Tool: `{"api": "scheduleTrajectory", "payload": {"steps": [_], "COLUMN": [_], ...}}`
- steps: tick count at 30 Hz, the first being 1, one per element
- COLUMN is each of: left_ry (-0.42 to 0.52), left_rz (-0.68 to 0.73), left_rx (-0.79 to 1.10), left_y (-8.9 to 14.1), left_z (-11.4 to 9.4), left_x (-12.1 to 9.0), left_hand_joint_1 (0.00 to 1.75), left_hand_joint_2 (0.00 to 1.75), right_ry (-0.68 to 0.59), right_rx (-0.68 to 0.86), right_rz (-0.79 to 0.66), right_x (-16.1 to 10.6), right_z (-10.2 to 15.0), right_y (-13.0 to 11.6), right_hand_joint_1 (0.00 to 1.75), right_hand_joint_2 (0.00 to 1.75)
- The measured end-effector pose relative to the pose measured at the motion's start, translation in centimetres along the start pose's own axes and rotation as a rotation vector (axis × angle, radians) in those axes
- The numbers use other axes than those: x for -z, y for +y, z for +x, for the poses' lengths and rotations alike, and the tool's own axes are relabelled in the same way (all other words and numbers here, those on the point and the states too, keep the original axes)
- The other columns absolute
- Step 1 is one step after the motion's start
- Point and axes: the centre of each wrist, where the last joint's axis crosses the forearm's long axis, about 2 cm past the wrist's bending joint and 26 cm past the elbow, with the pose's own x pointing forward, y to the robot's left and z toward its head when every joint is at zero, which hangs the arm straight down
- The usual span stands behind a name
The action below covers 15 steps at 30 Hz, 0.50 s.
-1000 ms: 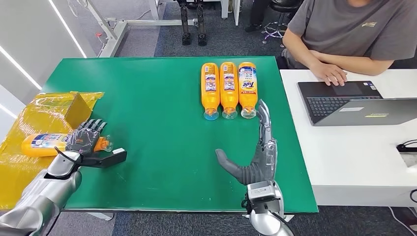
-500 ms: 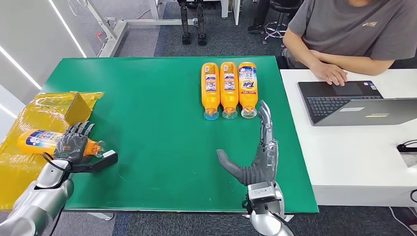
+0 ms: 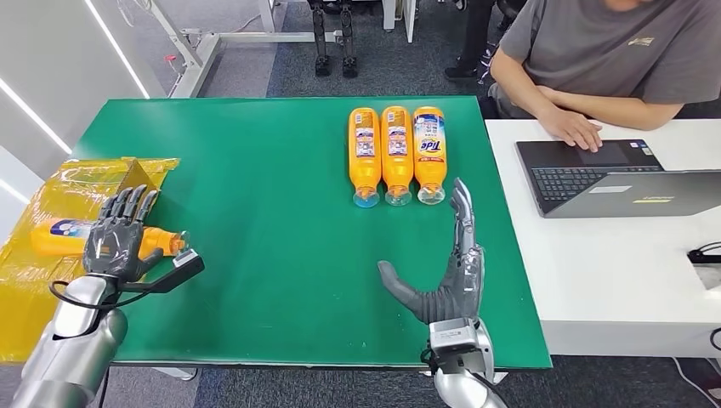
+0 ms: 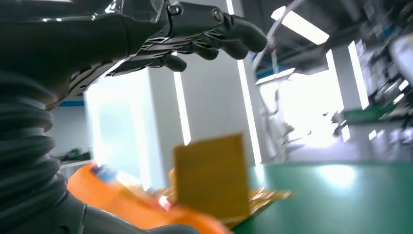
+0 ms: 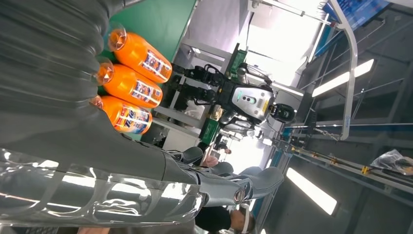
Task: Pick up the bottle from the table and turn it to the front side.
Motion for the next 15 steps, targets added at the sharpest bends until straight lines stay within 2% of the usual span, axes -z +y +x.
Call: {"api": "scheduleTrajectory", "payload": {"steps": [9, 15], "left_ry": [-0.089, -0.045], "left_rz": [0.293, 0.417], "left_rx": [-0.100, -0.191], "left_y": [3.6, 4.8], "left_z": [2.8, 4.1], "left_x": [3.4, 4.7], "left_hand_joint_1": [0.00, 0.00], "left_hand_joint_2": [1.75, 1.75], "right_ry": [0.002, -0.005], "right_rx": [-0.005, -0.009], "right_rz": [-0.016, -0.022], "right_x": [0.3, 0.6], "right_z": [0.2, 0.5], "right_y": [0.2, 0.2], "right_hand_joint_1": [0.00, 0.00], "right_hand_joint_2": [1.75, 1.75]}}
